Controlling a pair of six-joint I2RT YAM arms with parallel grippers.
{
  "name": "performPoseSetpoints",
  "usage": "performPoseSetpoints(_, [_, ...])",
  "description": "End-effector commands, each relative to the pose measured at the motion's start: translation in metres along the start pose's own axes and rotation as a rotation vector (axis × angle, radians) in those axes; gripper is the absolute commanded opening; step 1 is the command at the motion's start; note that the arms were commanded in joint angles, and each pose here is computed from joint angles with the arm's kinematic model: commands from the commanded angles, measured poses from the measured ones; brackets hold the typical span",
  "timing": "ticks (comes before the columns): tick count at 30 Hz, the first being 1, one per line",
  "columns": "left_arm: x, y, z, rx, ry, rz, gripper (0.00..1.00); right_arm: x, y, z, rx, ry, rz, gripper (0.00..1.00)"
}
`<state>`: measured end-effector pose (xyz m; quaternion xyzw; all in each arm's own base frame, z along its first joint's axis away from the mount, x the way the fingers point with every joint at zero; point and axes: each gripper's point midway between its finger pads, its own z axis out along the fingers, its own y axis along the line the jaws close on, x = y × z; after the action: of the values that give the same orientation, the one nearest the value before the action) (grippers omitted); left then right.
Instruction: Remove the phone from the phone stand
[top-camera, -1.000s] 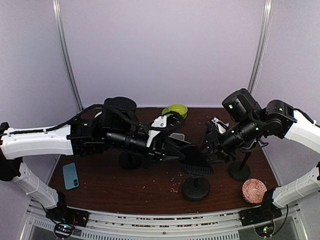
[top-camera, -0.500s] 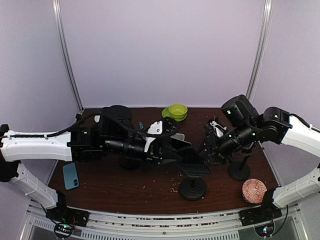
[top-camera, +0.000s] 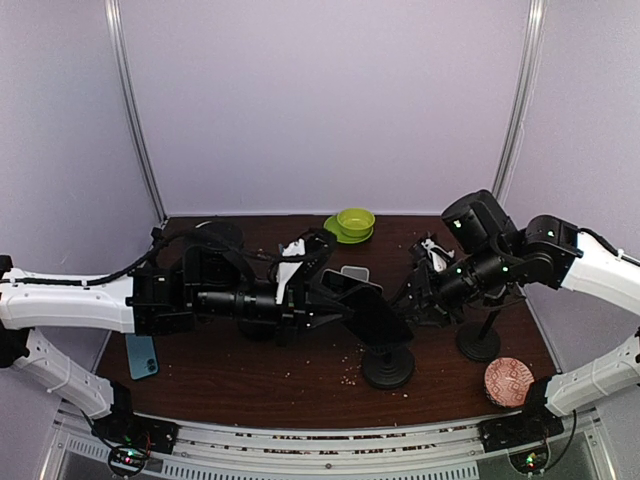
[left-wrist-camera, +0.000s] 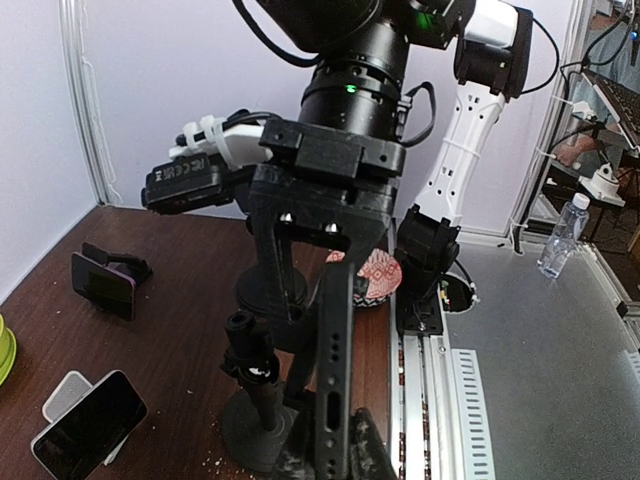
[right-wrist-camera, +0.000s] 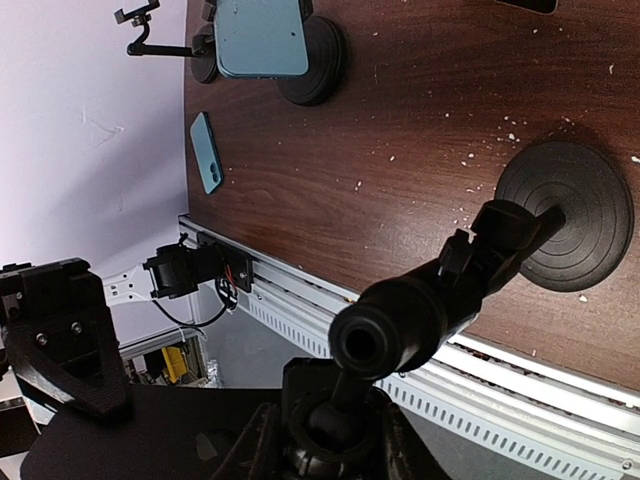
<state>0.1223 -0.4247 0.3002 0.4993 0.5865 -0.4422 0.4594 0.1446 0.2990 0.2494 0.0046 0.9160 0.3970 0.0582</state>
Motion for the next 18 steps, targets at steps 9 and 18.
performPoseSetpoints(9, [-0.072, 0.067, -0.027, -0.309, -0.137, 0.182, 0.00, 0.034, 0.006, -0.009, -0.024, 0.149, -0.057, 0.00])
performPoseSetpoints(18, [-0.110, 0.071, -0.067, -0.405, -0.213, 0.211, 0.00, 0.034, -0.002, -0.008, -0.003, 0.145, -0.051, 0.00])
